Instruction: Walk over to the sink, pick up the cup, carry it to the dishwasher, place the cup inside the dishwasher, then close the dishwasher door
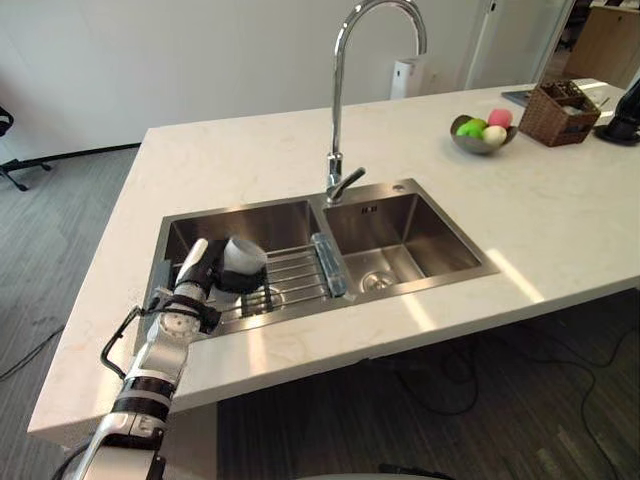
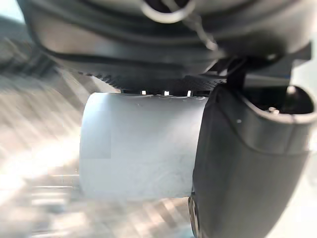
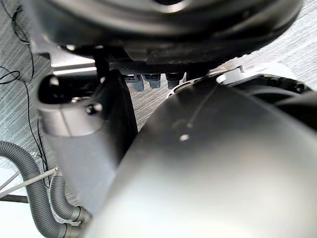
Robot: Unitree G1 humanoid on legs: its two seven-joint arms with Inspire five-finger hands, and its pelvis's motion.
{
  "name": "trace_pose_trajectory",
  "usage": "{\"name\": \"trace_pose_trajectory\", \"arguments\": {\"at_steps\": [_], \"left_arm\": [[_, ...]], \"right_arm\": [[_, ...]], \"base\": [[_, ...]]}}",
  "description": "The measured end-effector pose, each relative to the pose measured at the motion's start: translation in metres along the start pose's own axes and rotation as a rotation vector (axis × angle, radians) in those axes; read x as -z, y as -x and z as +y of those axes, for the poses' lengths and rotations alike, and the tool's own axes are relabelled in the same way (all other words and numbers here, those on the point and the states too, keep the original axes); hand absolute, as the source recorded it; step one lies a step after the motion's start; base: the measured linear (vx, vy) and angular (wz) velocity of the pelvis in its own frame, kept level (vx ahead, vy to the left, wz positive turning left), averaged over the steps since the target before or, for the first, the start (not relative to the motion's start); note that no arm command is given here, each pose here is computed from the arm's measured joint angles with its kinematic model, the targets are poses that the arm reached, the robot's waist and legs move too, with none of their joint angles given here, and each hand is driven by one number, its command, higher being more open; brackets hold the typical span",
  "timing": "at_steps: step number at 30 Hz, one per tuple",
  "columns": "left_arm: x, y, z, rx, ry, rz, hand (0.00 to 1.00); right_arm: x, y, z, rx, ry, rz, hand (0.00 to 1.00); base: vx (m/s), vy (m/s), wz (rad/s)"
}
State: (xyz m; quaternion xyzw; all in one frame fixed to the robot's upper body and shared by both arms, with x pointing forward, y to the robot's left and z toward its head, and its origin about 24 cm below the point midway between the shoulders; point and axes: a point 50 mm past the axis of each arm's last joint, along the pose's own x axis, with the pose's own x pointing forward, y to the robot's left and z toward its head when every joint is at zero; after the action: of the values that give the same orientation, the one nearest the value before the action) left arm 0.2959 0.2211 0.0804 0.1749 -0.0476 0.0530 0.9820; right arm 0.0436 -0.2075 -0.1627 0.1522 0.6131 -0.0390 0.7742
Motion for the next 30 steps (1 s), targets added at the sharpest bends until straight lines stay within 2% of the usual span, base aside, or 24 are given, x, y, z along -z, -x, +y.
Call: {"name": "trace_pose_trajectory", "arguments": {"at_steps": [2,5,8,12,14,18,21,25,27,30], "left_arm": [[-0.028,0.014,-0.007,-0.097,0.182,-0.166,0.0],[-0.056,0.039,-0.01,-0.202,0.348,-0.341,0.0],[-0.068,0.068,-0.004,-0.279,0.418,-0.443,0.0],[-0.064,0.104,0.007,-0.37,0.428,-0.443,0.0],[-0.058,0.112,0.007,-0.382,0.438,-0.405,0.0],[-0.048,0.121,0.008,-0.391,0.439,-0.346,0.0],[-0.053,0.118,0.005,-0.351,0.431,-0.381,0.0],[-0.067,0.109,-0.004,-0.282,0.468,-0.463,0.0],[-0.075,0.104,-0.01,-0.237,0.508,-0.503,0.0],[-0.075,0.106,-0.01,-0.247,0.533,-0.53,0.0]], "right_arm": [[0.003,0.001,-0.002,0.004,-0.014,-0.014,1.0],[0.006,0.002,-0.003,0.008,-0.03,-0.026,1.0],[0.008,0.002,-0.005,0.015,-0.035,-0.026,1.0],[0.012,0.004,-0.008,0.02,0.007,-0.004,1.0],[0.011,0.004,-0.01,0.013,0.038,0.008,1.0],[0.001,0.002,-0.014,0.005,0.09,0.015,1.0],[-0.012,-0.002,-0.014,0.004,0.099,0.018,1.0],[-0.022,0.007,-0.03,0.063,0.139,-0.033,1.0],[-0.023,0.006,-0.028,0.076,0.136,-0.039,1.0],[-0.027,0.001,-0.016,0.068,0.112,-0.041,1.0]], "base": [[0.02,-0.013,0.16],[-0.01,-0.026,0.28],[-0.06,-0.013,0.36],[-0.09,0.003,0.67],[-0.11,-0.022,1.17],[-0.15,-0.024,1.51],[-0.08,0.064,1.63],[0.05,0.111,1.77],[-0.05,0.185,2.08],[-0.15,0.16,1.66]]}}
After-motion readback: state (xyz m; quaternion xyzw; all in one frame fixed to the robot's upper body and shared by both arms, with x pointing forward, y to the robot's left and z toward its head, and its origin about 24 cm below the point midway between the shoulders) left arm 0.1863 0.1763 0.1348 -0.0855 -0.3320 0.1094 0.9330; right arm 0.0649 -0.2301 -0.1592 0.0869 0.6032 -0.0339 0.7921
